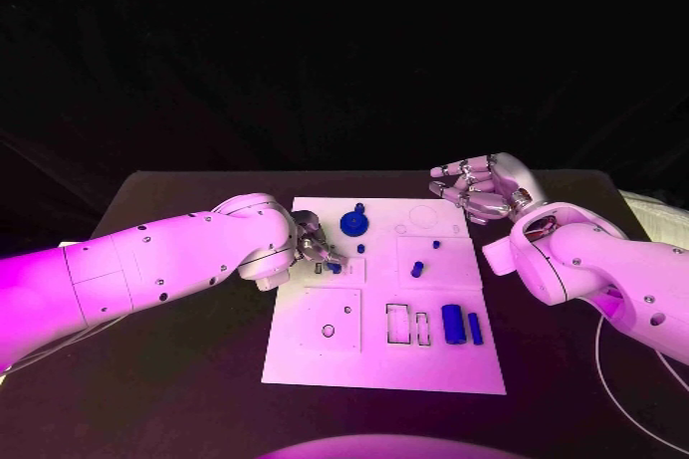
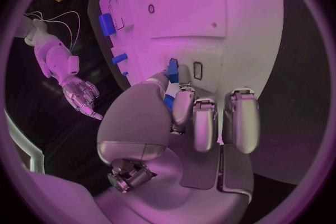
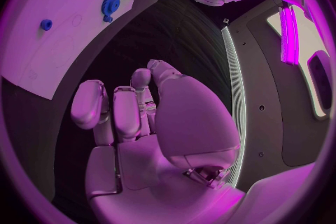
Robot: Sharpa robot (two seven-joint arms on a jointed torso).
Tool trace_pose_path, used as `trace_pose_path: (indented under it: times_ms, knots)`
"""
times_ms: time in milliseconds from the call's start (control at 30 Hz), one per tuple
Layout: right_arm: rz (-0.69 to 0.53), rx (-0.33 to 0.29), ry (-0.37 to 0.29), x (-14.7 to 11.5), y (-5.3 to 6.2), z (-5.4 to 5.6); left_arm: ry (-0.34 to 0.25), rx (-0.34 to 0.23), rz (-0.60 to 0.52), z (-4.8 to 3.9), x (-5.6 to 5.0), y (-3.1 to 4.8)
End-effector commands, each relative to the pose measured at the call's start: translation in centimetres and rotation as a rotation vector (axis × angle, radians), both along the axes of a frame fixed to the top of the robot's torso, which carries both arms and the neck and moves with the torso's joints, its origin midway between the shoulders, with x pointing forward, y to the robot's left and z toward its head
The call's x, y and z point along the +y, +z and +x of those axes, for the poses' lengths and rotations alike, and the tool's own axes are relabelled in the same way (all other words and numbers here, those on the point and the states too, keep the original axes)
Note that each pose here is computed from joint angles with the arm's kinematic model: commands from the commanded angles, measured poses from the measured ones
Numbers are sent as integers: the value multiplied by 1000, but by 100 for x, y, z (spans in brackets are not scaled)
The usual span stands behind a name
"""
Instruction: Assemble the parts on the task board
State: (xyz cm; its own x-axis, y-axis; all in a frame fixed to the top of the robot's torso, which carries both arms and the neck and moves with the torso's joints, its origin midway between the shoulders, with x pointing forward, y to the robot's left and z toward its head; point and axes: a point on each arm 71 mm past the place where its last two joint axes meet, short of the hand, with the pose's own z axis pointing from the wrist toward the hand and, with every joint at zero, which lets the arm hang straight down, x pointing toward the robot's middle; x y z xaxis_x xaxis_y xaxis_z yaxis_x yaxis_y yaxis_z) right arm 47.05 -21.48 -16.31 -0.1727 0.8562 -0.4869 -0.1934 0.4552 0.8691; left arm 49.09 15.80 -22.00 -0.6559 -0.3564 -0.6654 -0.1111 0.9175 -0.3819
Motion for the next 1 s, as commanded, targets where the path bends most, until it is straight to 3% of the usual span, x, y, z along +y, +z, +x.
trace_pose_path:
  times_ms: [33,333,500,1000]
  knots:
    - [-3,1,15,15,-10,-5,5,19,-13,-14,4,-25]
    - [-4,4,16,16,-23,-8,9,24,-24,-25,11,-24]
    - [-2,6,16,14,-29,-9,21,-5,-46,-33,11,0]
    - [-1,8,14,-3,-39,-11,90,-209,-186,-80,51,131]
